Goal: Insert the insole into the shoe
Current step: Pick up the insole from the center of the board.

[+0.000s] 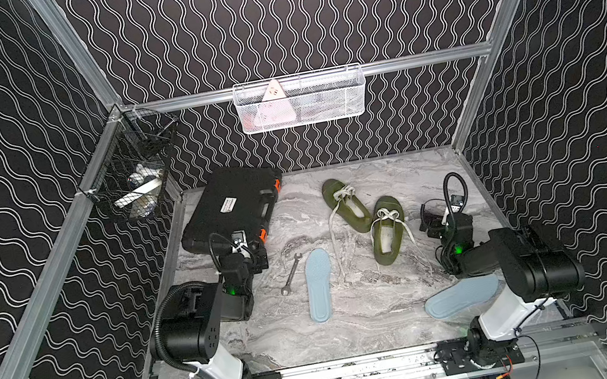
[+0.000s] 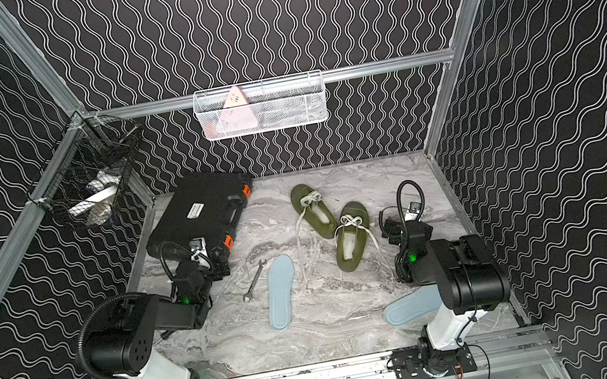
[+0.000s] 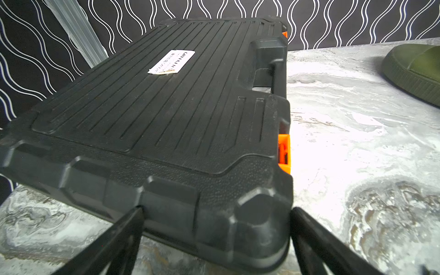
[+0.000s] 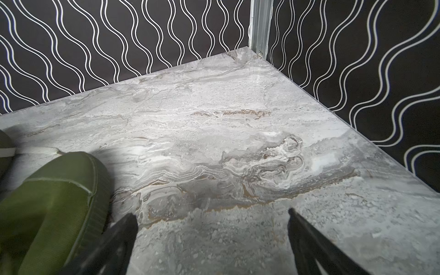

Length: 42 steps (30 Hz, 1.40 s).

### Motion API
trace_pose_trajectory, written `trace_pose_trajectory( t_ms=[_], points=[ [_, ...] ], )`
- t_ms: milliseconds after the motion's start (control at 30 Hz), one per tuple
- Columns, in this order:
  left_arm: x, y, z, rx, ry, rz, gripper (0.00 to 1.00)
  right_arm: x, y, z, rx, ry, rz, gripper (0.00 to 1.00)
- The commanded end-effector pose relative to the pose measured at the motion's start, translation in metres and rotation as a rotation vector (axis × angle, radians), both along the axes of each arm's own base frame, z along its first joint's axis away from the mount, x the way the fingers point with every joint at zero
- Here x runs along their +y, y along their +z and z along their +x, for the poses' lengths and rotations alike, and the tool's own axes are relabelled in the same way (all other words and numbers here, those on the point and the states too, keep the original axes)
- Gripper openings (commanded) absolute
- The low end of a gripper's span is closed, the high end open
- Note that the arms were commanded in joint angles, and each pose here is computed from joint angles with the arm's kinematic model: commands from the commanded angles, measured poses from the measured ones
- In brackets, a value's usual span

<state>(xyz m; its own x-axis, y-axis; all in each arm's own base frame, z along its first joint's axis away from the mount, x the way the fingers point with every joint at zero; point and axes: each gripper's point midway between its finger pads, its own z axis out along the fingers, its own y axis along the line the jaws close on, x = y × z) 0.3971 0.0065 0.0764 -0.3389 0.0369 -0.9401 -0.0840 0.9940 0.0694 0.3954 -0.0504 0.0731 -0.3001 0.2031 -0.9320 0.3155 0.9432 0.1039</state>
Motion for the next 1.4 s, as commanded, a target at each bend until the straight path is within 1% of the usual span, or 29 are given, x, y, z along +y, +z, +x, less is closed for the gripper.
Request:
trace_pose_trajectory(
  t_ms=[0,600,700,767,900,1000,1067,1100,1167,1233,1300,1367],
  points=[
    [-0.012,0.001,0.004,0.001,-0.066,-0.033,0.99,0.0,0.004,0.003,-0.015,0.003,-0.009,1.0],
    [-0.012,0.0,0.004,0.005,-0.068,-0.034,0.99,0.0,0.004,0.003,-0.011,0.004,-0.009,1.0],
    [-0.012,0.003,0.003,-0.005,-0.047,-0.008,0.99,0.006,0.007,0.003,-0.024,0.042,-0.012,1.0],
    [-0.009,0.014,0.002,-0.018,-0.004,0.016,0.99,0.009,0.016,0.0,-0.04,0.058,-0.018,1.0],
    [0.001,0.034,0.002,0.01,0.085,0.044,0.99,-0.014,0.039,-0.015,-0.003,-0.102,-0.003,1.0],
    [-0.009,0.058,-0.001,-0.033,0.108,0.099,0.99,-0.018,0.055,-0.022,0.035,-0.136,0.003,1.0],
    [-0.018,0.072,-0.004,-0.039,0.106,0.115,0.99,-0.026,0.065,-0.029,0.053,-0.209,0.025,1.0],
    [-0.023,0.08,-0.003,-0.031,0.096,0.122,0.99,-0.029,0.069,-0.034,0.069,-0.246,0.044,1.0],
    [-0.029,0.09,-0.007,0.01,0.093,0.136,0.99,-0.028,0.075,-0.039,0.106,-0.271,0.091,1.0],
    [-0.031,0.1,-0.01,0.049,0.102,0.09,0.99,-0.021,0.078,-0.045,0.155,-0.278,0.16,1.0],
    [-0.04,0.106,-0.015,0.109,0.06,0.042,0.99,-0.003,0.077,-0.052,0.215,-0.262,0.231,1.0],
    [-0.038,0.104,-0.028,0.187,0.089,-0.016,0.99,0.021,0.078,-0.058,0.254,-0.224,0.266,1.0]
  ],
)
